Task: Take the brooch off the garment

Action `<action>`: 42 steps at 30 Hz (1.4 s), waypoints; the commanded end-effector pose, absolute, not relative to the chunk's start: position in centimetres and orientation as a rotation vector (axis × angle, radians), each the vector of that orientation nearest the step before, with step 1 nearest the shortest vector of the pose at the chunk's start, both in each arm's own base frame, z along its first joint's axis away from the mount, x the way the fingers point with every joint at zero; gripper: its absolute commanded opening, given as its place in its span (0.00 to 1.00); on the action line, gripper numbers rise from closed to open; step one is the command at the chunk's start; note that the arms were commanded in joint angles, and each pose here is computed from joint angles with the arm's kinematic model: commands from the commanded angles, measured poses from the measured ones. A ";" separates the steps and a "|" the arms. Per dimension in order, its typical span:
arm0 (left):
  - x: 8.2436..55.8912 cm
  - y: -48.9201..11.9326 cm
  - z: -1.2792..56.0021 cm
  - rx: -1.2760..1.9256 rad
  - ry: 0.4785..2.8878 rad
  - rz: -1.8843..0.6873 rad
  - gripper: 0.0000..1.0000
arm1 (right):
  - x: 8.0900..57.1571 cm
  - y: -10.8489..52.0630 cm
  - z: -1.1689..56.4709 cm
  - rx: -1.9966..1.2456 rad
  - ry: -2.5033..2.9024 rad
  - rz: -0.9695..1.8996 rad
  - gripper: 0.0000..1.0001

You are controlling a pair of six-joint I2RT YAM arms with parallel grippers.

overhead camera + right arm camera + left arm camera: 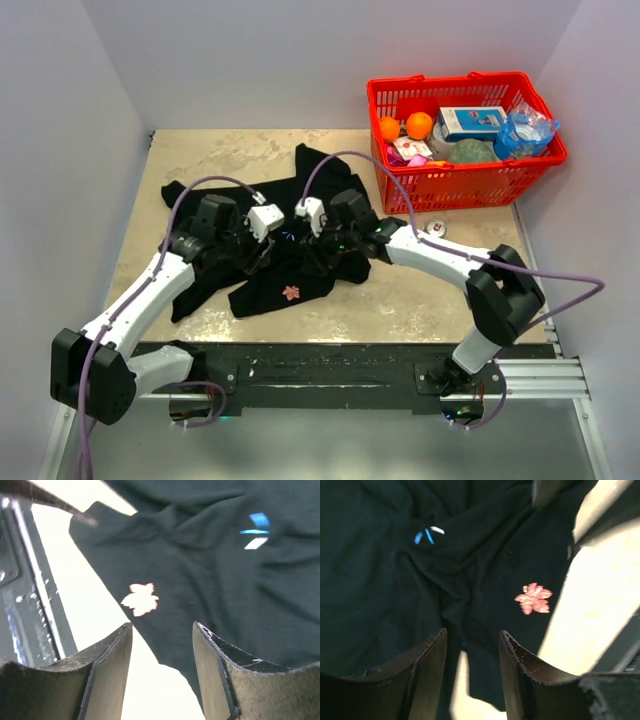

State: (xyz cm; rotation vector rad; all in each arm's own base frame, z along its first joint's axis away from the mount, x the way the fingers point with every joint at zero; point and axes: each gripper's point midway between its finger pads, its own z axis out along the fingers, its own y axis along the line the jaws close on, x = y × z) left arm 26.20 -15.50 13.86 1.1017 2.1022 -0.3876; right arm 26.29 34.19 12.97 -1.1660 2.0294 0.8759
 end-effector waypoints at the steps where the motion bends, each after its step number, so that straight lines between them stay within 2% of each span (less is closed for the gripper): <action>1: 24.8 -16.3 14.9 0.836 2.173 -0.663 0.50 | 24.8 36.0 10.9 -1.282 1.986 0.947 0.54; 2: 25.3 -15.5 14.6 0.779 2.178 -0.676 0.47 | 24.9 36.1 10.5 -1.287 1.994 0.938 0.54; 8: 28.0 -12.2 15.0 0.555 2.208 -0.628 0.48 | 25.4 37.1 7.2 -1.334 2.034 0.900 0.54; 18: 27.8 -12.2 14.3 0.564 2.205 -0.630 0.48 | 23.5 39.8 4.7 -1.454 2.018 0.863 0.55; 36: 27.7 -12.5 14.5 0.572 2.192 -0.654 0.48 | 24.1 40.0 1.6 -1.489 2.027 0.650 0.55; 39: 27.7 -12.6 14.5 0.574 2.191 -0.655 0.48 | 24.5 40.2 2.8 -1.481 2.003 0.632 0.53; 42: 27.7 -12.5 14.5 0.575 2.189 -0.652 0.48 | 24.9 40.0 5.1 -1.479 1.945 0.605 0.44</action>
